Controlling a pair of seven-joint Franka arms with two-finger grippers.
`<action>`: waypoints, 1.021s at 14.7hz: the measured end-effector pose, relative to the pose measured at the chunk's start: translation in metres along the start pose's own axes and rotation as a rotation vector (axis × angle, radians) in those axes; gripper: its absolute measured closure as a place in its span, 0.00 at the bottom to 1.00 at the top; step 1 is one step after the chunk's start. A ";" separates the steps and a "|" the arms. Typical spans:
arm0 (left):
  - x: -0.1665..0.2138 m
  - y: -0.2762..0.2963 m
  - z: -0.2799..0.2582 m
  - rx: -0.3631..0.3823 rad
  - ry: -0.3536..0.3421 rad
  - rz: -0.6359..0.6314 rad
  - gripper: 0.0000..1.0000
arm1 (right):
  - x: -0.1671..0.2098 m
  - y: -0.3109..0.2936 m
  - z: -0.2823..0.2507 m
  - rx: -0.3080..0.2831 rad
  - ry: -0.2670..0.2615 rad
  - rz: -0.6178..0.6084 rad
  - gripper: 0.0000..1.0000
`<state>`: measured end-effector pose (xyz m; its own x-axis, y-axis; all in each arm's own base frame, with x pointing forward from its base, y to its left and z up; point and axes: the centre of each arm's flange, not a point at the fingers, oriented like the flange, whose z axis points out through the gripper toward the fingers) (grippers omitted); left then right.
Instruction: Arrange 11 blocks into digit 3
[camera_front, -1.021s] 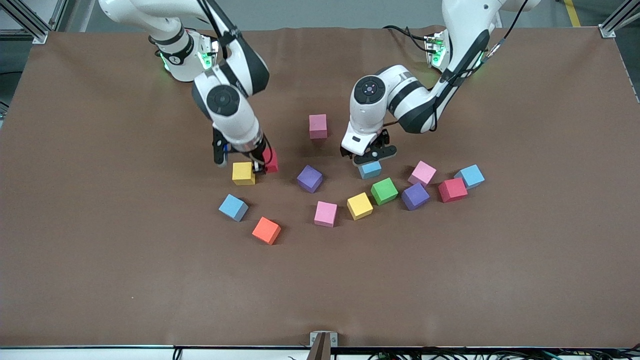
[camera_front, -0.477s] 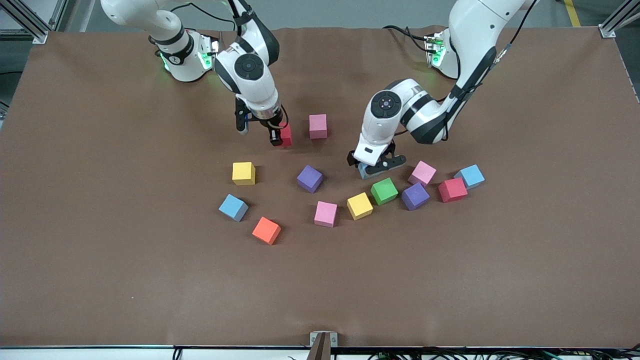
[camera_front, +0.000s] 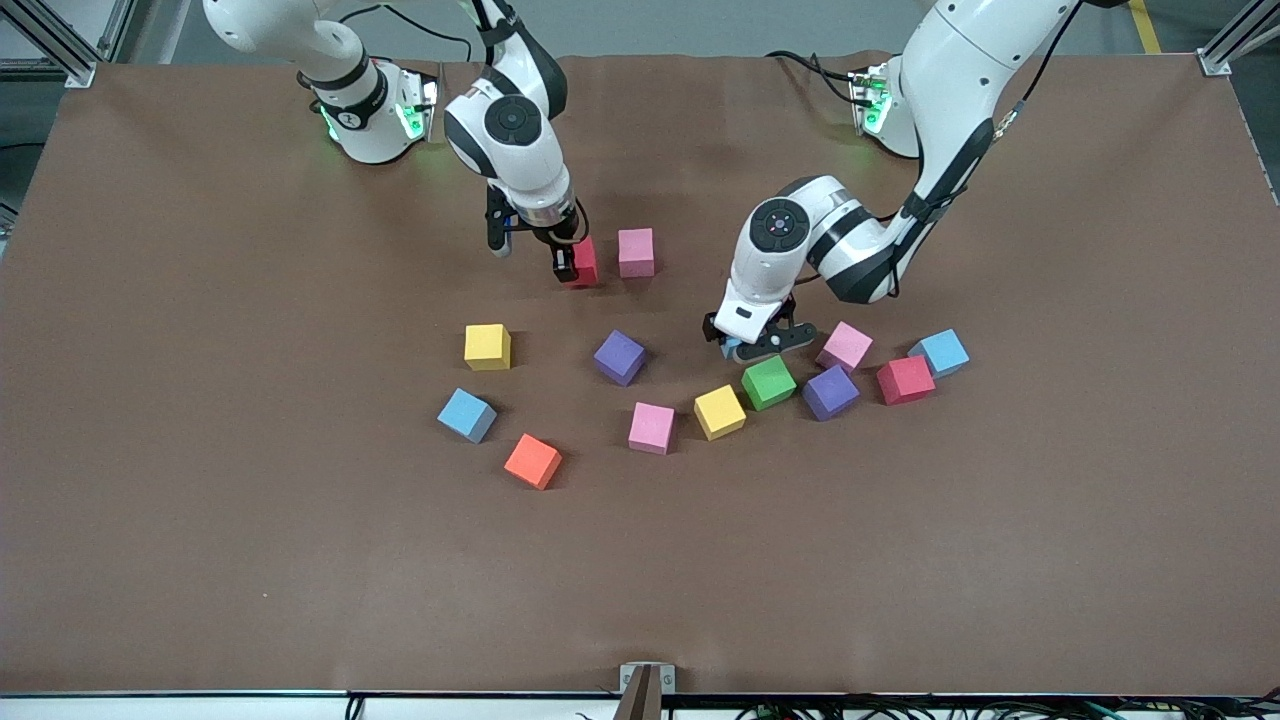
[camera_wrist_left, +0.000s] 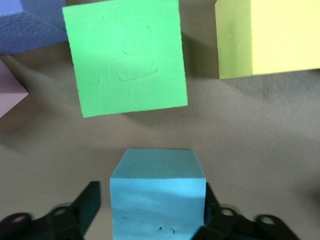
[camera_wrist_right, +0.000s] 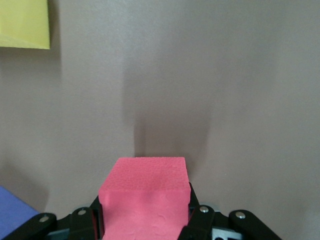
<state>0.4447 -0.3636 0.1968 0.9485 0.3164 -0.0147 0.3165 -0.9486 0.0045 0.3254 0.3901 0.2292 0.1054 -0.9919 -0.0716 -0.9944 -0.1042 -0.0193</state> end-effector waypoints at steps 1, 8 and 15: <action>0.000 0.001 0.000 -0.001 0.000 -0.018 0.33 | -0.001 0.002 0.004 -0.004 0.002 -0.001 0.41; -0.015 0.010 -0.031 0.011 0.033 -0.251 0.46 | -0.019 0.022 0.029 -0.012 -0.008 -0.012 0.41; -0.092 0.022 -0.057 0.020 0.061 -0.821 0.46 | -0.025 0.023 0.027 -0.013 -0.018 -0.002 0.41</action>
<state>0.3647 -0.4130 0.2547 0.4140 0.9090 0.0488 0.9101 -0.4144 -0.0019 0.3004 0.4143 0.2034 0.1071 -0.9902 -0.0899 -0.9942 -0.1070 -0.0060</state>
